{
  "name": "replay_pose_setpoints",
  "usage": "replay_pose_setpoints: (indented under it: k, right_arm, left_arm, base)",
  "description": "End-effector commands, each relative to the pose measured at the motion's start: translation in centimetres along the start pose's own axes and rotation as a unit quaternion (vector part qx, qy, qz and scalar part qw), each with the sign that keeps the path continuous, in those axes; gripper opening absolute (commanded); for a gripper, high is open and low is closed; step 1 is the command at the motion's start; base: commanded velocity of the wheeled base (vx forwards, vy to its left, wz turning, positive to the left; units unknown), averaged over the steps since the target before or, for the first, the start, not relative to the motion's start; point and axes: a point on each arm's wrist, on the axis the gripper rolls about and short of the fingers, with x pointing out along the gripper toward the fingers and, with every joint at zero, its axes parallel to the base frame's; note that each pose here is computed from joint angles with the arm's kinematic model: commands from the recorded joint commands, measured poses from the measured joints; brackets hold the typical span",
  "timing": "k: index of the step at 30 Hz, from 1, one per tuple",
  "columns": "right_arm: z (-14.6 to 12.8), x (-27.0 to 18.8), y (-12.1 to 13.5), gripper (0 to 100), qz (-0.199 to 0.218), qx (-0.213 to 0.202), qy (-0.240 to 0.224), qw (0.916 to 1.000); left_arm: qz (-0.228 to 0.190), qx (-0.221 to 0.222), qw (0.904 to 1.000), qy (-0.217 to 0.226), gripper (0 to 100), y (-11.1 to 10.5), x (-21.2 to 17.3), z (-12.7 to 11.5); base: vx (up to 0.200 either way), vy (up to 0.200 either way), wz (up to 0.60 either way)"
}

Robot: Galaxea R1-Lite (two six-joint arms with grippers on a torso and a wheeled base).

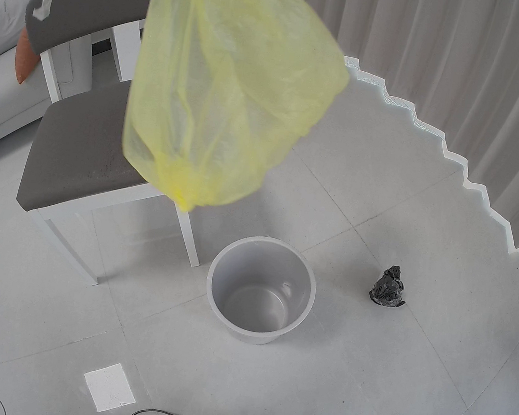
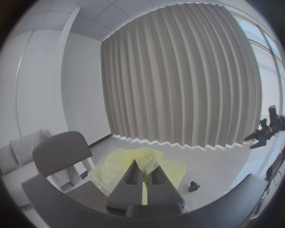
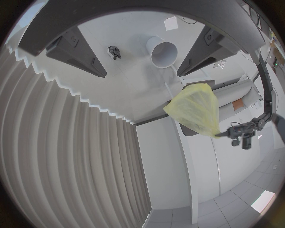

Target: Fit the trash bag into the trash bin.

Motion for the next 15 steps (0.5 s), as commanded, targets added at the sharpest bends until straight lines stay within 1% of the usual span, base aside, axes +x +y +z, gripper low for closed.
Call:
replay_pose_setpoints:
  k: [1,5,8,10,12,13,15]
  right_arm:
    - [1.3,5.6,-0.9,100,0.008,0.011,0.05,0.9987]
    - [2.6,6.8,-1.0,100,0.009,0.012,0.043,0.999]
    - [3.3,7.7,-1.2,100,0.019,0.013,0.042,0.9989]
    - [3.7,8.2,-1.2,100,0.023,0.013,0.041,0.9988]
    - [3.9,8.4,-1.3,100,0.023,0.014,0.041,0.9988]
    - [4.1,8.8,-1.3,100,0.026,0.02,0.042,0.9986]
    - [4.1,8.7,-1.3,100,0.032,0.03,0.045,0.998]
  left_arm:
    - [-0.049,0.042,0.9979,-0.009,0,-1.5,-2.9,1.3]
    - [-0.081,0.089,0.9927,0.007,0,-2.4,-3.5,0.4]
    - [-0.096,0.135,0.986,0.012,0,-2.9,-3.6,-0.3]
    - [-0.107,0.155,0.9821,0.012,0,-3.1,-3.5,-0.6]
    - [-0.112,0.158,0.981,0.01,0,-3.2,-3.4,-0.6]
    - [-0.123,0.161,0.9793,0.005,0,-3.4,-3.3,-0.6]
    - [-0.126,0.16,0.979,0.002,0,-3.6,-3.1,-0.5]
  base:
    - [0.0,0.0,0.0]
    - [0.0,0.0,0.0]
    - [0.0,0.0,0.0]
    - [0.0,0.0,0.0]
    - [0.0,0.0,0.0]
    - [0.0,0.0,0.0]
    - [0.0,0.0,0.0]
